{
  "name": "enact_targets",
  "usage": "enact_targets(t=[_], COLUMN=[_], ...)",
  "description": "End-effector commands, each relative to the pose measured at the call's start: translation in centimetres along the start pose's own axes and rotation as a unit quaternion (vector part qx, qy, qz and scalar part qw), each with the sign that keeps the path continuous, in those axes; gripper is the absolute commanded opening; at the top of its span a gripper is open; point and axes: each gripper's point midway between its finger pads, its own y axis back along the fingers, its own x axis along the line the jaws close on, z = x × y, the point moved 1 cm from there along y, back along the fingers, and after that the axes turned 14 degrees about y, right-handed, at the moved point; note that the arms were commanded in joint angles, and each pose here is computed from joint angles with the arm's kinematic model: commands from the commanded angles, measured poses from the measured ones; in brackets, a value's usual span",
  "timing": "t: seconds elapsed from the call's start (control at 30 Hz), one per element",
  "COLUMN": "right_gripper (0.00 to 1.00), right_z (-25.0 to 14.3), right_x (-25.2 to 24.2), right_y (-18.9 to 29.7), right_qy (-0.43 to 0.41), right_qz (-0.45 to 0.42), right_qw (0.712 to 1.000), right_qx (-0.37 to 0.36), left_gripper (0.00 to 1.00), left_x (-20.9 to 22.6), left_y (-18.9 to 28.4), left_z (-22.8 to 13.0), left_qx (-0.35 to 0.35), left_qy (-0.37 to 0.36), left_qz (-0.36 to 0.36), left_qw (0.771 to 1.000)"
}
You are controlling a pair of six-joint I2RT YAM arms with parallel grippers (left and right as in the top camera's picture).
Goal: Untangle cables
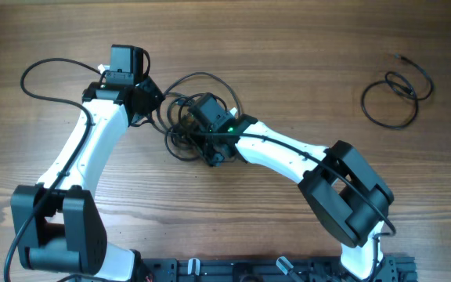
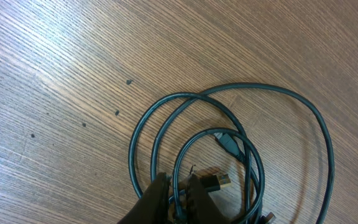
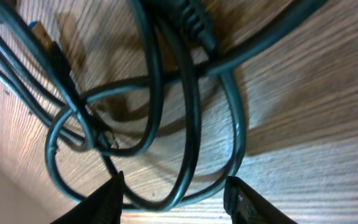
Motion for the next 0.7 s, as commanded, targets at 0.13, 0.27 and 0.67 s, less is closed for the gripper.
enact_targets(t=[0.13,0.27,0.67], right_gripper=[0.35,0.34,0.35], right_z=[1.52,1.21,1.18], right_x=[-0.77,-0.75,-0.60], right_y=[-0.67,-0.74,-0.80], right_qy=[-0.006,-0.003,0.001], right_qz=[-0.015,-0.016,-0.014], right_qw=[0.999,0.999,0.999], right_qx=[-0.041,-0.040,-0.048], left_gripper=[0.13,0.13,0.12], left_x=[0.31,0.31,0.31], left_y=[-0.35,-0.35,-0.35], left_z=[-0.11,-0.11,-0.11], left_qx=[0.004,0.004,0.004], left_qy=[0.000,0.000,0.000], left_qz=[0.005,0.005,0.005], left_qw=[1.000,1.000,1.000])
